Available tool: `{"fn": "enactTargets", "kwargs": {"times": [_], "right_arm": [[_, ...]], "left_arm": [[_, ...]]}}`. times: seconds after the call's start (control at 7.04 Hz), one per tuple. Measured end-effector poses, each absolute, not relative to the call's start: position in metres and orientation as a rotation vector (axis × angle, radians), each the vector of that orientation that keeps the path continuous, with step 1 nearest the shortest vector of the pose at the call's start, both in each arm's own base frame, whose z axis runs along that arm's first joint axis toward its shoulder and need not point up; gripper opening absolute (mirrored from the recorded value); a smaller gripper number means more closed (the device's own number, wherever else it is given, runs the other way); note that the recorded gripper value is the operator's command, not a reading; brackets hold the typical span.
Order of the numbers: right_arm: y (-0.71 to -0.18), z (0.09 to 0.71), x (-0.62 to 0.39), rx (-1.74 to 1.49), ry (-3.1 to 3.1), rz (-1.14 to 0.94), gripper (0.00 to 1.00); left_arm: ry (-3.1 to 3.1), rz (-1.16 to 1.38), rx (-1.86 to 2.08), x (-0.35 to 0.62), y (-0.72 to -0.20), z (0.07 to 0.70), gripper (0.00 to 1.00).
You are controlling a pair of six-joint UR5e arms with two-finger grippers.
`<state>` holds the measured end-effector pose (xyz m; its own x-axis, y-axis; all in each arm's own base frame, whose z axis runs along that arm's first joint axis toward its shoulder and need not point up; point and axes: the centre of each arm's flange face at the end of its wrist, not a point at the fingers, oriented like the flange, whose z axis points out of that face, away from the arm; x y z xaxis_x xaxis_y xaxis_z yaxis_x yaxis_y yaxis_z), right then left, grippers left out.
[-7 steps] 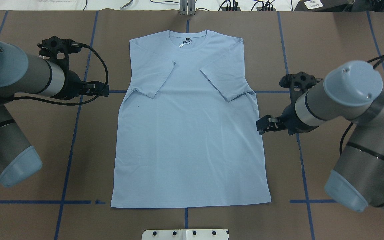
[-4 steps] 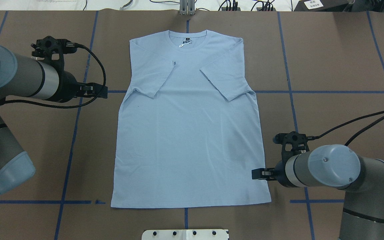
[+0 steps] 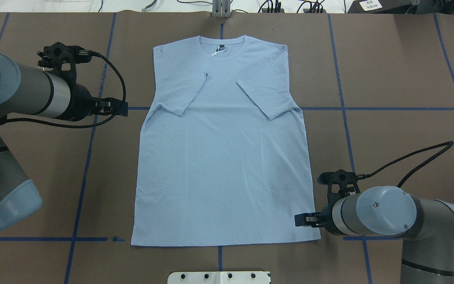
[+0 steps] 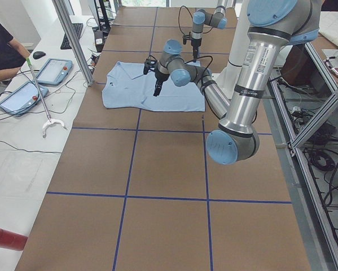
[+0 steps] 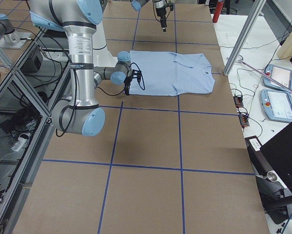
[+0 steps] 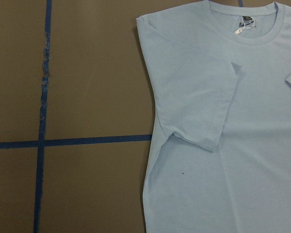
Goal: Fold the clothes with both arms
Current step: 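Move the right gripper to the hem corner nearest the robot while the left gripper withdraws, then move the left gripper to the other hem corner nearest the robot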
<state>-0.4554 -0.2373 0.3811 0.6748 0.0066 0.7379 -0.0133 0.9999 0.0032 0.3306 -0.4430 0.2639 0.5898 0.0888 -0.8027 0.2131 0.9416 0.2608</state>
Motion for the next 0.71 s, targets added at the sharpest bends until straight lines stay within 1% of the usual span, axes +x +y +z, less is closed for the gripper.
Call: {"fn": "enactTargets", "kwargs": {"times": [0.14,0.28,0.71], "right_arm": [[-0.2335,0.3842,-0.4609,0.000,-0.823,0.016,1.00],[-0.2300,0.3858,-0.4644,-0.006,-0.820,0.014,0.89],[-0.2245,0.3854,-0.4688,-0.018,-0.822,0.004,0.24]], "left_arm": [[0.943,-0.074,0.349,0.3307,-0.4430,0.2636,1.00],[0.944,-0.073,0.349,0.3308,-0.4430,0.2633,1.00],[0.945,-0.073,0.350,0.3312,-0.4433,0.2621,1.00]]}}
